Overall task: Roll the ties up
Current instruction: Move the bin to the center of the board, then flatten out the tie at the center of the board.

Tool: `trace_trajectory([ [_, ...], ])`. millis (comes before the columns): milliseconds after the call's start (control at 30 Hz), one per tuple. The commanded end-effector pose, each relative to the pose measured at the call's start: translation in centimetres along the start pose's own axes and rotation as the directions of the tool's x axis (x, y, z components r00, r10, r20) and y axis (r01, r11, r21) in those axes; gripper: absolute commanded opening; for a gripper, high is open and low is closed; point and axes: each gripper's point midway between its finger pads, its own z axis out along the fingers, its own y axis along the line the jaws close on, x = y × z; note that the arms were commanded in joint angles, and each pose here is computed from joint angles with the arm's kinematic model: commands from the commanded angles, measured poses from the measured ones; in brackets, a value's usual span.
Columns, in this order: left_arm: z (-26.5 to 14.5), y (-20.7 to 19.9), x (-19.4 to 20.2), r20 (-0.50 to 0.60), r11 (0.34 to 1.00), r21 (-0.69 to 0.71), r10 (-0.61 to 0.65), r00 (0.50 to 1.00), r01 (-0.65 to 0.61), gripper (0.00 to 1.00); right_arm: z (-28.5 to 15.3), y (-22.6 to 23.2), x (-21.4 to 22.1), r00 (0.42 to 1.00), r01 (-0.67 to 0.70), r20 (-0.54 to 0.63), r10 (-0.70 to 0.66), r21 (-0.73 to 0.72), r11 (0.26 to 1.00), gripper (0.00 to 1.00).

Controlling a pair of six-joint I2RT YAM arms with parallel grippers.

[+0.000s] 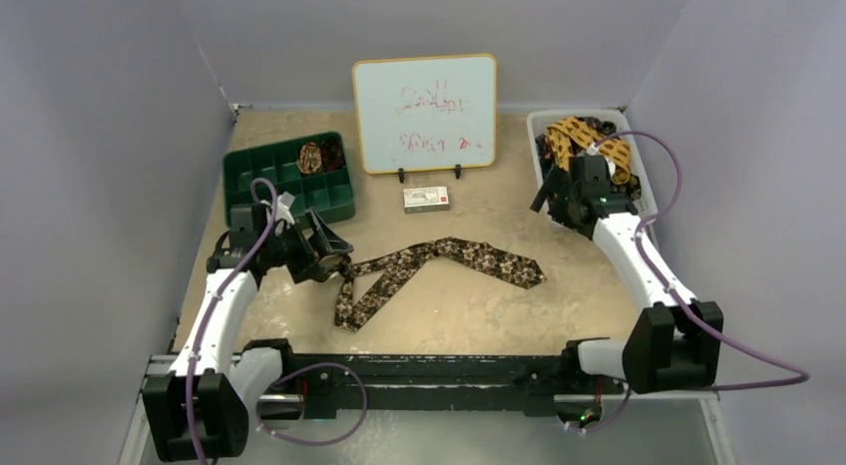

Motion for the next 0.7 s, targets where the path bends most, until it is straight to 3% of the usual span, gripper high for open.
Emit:
trace_trajectory([
  [0, -0.1, 1.4, -0.2, 0.052, 0.995, -0.083, -0.059, 0.997, 0.063, 0.95, -3.1, 3.0, -2.5, 0.983, 0.177, 0.08, -0.165, -0.176, 0.968, 0.98],
  [133, -0.4, 2.0, -0.7, 0.13, 0.985, -0.117, -0.112, 0.985, 0.127, 0.95, -5.8, 7.6, 2.5, 0.975, 0.218, 0.063, -0.215, -0.482, 0.849, 0.9],
  [300, -0.7, 3.3, -0.6, 0.163, 0.967, -0.18, -0.151, 0.975, 0.18, 0.94, -6.2, 12.7, 9.3, 0.878, 0.458, 0.17, -0.448, -0.571, 0.681, 0.89],
  [433, -0.4, 4.3, -0.4, 0.183, 0.952, -0.211, -0.183, 0.966, 0.22, 0.92, -3.6, 16.0, 12.4, 0.713, 0.674, 0.331, -0.619, -0.569, 0.471, 0.86],
  [500, -0.3, 4.3, -0.4, 0.181, 0.952, -0.207, -0.189, 0.965, 0.225, 0.91, -3.2, 17.4, 13.5, 0.595, 0.768, 0.427, -0.68, -0.551, 0.326, 0.87],
  [600, -0.4, 4.3, -0.3, 0.181, 0.952, -0.204, -0.19, 0.965, 0.226, 0.91, -2.6, 18.8, 14.8, 0.462, 0.832, 0.5, -0.732, -0.53, 0.162, 0.89],
  [667, -0.4, 4.3, -0.2, 0.182, 0.953, -0.202, -0.191, 0.965, 0.227, 0.91, -1.5, 19.6, 14.6, 0.432, 0.856, 0.518, -0.738, -0.494, 0.154, 0.9],
])
